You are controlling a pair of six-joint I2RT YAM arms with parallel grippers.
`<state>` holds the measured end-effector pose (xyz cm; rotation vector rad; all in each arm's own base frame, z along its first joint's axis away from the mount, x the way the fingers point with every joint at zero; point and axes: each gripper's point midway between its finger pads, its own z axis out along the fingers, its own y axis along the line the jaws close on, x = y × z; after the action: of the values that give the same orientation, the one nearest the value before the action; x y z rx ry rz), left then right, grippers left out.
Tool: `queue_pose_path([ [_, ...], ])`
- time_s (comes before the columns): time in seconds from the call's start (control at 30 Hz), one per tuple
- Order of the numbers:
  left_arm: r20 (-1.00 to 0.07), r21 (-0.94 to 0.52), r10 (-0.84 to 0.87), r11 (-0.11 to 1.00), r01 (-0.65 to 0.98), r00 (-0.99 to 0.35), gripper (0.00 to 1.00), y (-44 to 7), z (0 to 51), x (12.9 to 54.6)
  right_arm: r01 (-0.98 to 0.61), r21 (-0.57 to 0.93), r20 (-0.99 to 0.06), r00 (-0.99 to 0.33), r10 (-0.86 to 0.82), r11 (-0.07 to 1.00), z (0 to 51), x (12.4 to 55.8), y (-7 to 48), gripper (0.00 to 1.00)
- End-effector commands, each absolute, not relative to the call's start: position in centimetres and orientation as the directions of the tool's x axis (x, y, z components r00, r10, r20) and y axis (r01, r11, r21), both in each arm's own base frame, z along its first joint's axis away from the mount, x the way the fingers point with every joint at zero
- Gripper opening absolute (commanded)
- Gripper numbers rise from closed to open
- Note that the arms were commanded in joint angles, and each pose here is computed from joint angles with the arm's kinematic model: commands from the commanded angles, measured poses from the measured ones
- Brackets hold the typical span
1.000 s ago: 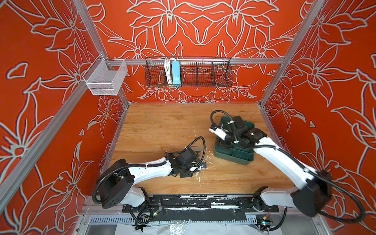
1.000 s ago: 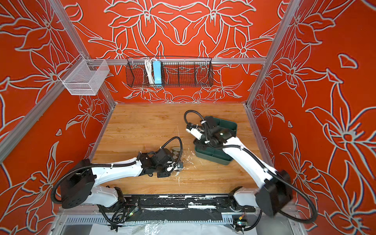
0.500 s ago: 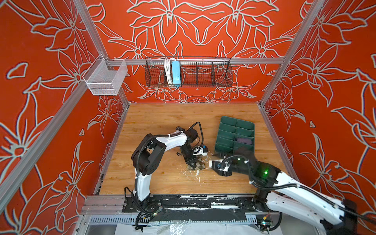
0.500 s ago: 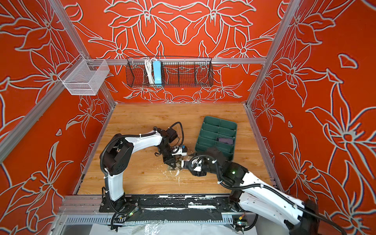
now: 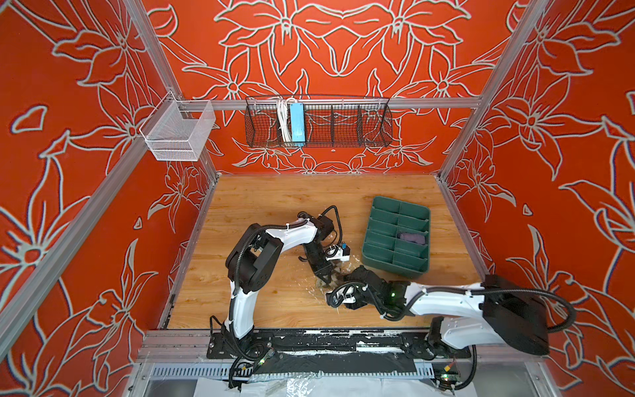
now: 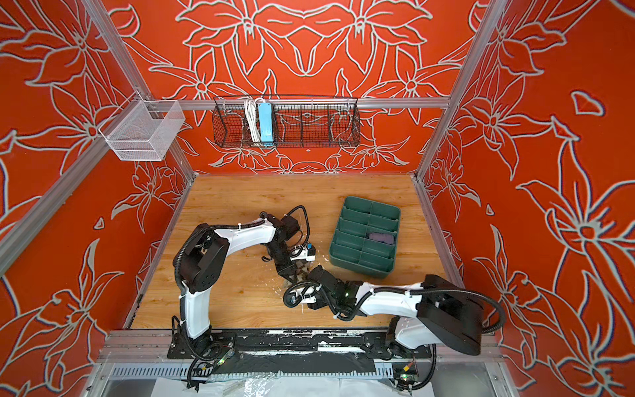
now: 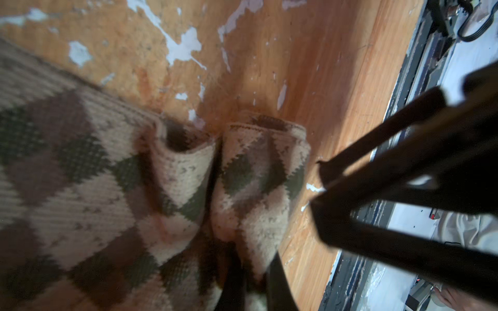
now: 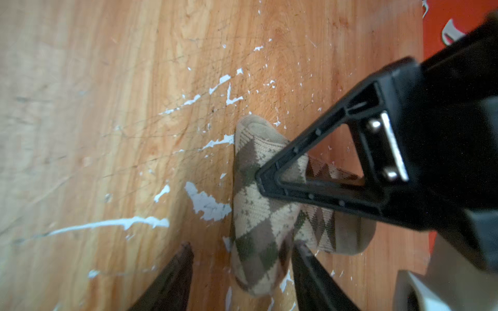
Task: Roll the socks
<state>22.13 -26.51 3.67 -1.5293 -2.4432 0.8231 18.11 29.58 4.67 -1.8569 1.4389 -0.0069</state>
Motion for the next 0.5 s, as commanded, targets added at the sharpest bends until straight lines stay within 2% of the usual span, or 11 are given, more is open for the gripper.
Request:
queue_pose_path([
  [0.0,-0.086,-0.527,0.875,0.366,0.767,-0.476,0.0,-25.3,2.3,21.5,-0.794,-0.607,-0.467,0.324,-0.823,0.032,5.9,20.1,31.3,0.53],
  [0.1,-0.091,-0.516,0.873,0.37,0.772,-0.479,0.0,-25.3,2.4,21.6,-0.81,-0.586,-0.432,0.3,-0.851,0.012,4.1,20.0,30.8,0.42],
  [0.23,-0.117,-0.506,0.874,0.357,0.786,-0.472,0.0,-25.3,2.7,21.7,-0.83,-0.558,-0.406,0.3,-0.863,-0.026,3.3,19.7,31.0,0.19],
  [0.3,-0.139,-0.497,0.872,0.349,0.795,-0.469,0.03,-25.4,3.2,21.8,-0.836,-0.547,-0.373,0.29,-0.881,-0.043,2.8,19.9,30.9,0.15],
  [0.47,-0.178,-0.449,0.868,0.347,0.823,-0.464,0.23,-25.3,4.3,22.0,-0.843,-0.529,-0.263,0.272,-0.926,-0.097,1.7,20.2,29.8,0.0],
])
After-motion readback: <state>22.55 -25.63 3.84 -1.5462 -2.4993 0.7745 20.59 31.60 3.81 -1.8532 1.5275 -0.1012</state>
